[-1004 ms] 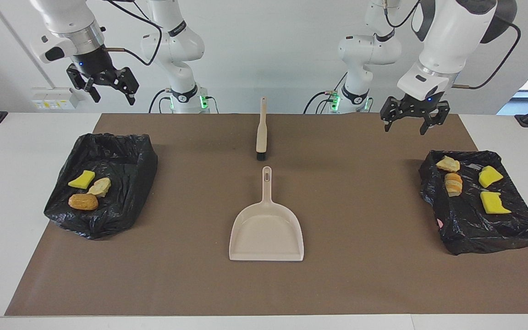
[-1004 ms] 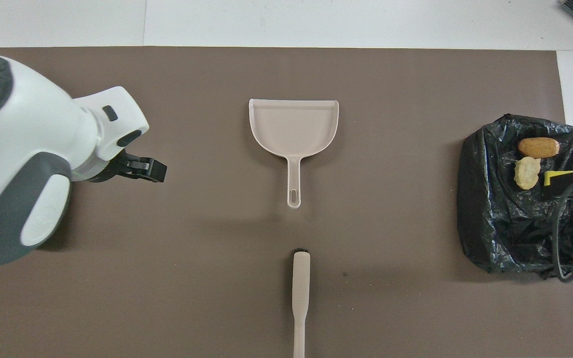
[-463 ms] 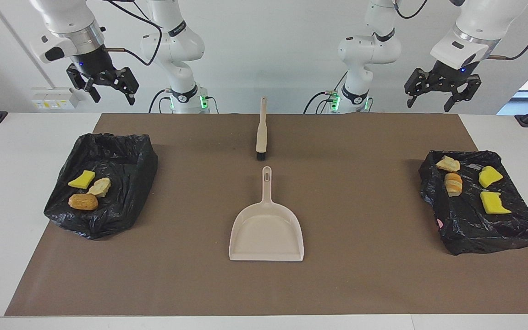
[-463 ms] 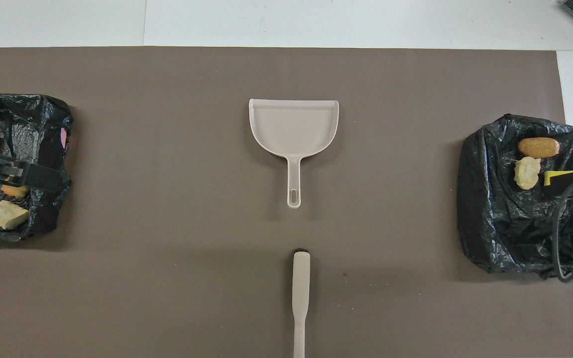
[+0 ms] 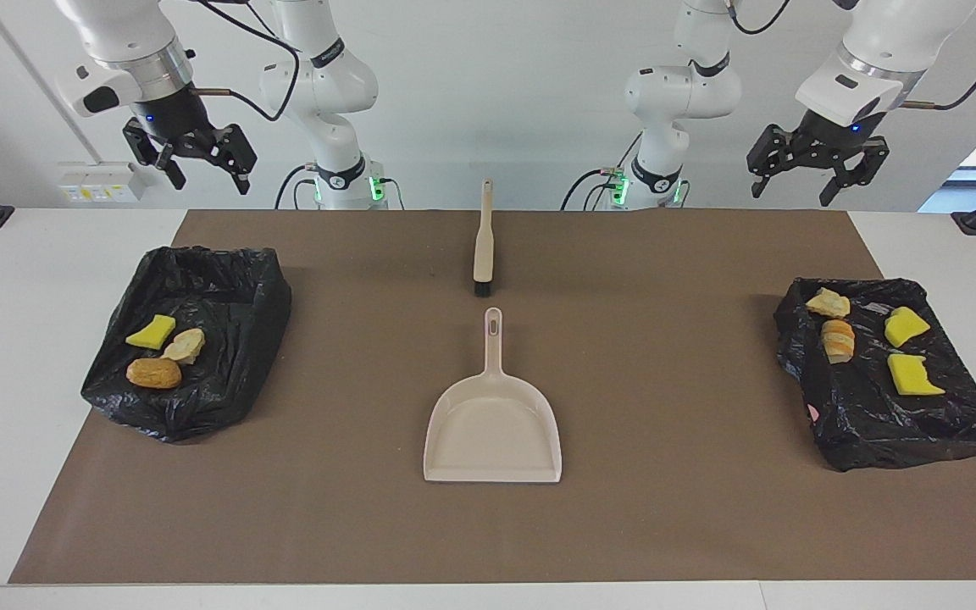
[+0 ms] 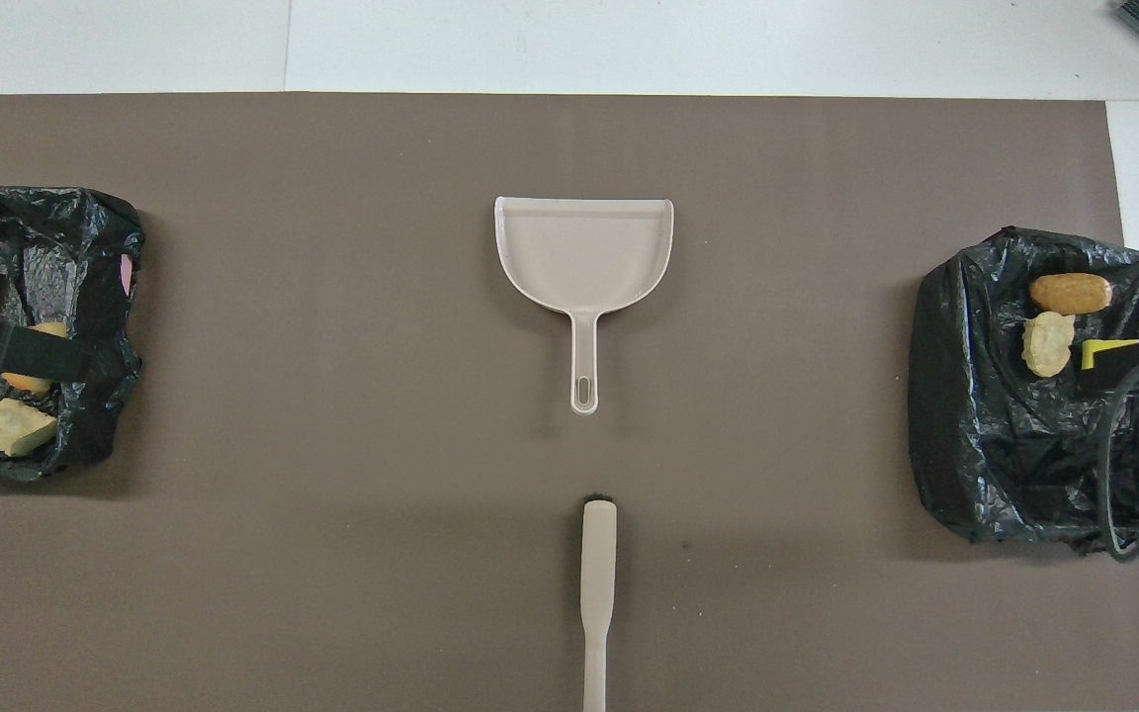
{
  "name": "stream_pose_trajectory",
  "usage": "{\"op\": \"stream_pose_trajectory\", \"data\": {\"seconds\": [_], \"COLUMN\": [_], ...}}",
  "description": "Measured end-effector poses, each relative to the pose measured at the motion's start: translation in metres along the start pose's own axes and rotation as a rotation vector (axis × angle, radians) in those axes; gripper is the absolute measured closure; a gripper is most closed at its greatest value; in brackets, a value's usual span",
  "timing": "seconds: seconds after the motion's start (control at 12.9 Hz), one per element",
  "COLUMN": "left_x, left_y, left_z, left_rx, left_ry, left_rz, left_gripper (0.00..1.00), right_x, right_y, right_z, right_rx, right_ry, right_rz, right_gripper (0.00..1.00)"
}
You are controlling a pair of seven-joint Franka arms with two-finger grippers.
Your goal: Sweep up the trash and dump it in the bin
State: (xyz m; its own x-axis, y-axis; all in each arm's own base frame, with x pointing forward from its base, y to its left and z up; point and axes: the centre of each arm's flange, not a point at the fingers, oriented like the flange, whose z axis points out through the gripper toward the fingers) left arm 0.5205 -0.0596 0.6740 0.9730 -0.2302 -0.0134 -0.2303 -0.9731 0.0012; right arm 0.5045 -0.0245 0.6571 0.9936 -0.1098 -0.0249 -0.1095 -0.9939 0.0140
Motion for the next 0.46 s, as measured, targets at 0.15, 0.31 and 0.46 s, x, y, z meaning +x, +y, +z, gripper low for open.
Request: {"op": "stream_pose_trajectory", "data": {"seconds": [0.15, 0.31, 0.46], "left_x": [-0.0007, -0.0009, -0.0009], "left_y": [-0.0048, -0.0056, -0.0054], "left_z": [0.0001, 0.0002, 0.0002], "left_rx": [0.000, 0.000, 0.000], "left_ry": [-0.001, -0.002, -0.002], "left_rz": [-0.009, -0.011, -0.011], "left_gripper": [0.00, 0.00, 0.00], "right_x": [0.0000, 0.0000, 0.0000], "right_y": [0.0000, 0.0000, 0.0000], "right_z": [0.0000, 0.0000, 0.0000], "right_rx": [0.000, 0.000, 0.000], "right_ry": [0.000, 0.000, 0.000], "right_rz": [0.000, 0.000, 0.000], "right_gripper": [0.00, 0.00, 0.00]}}
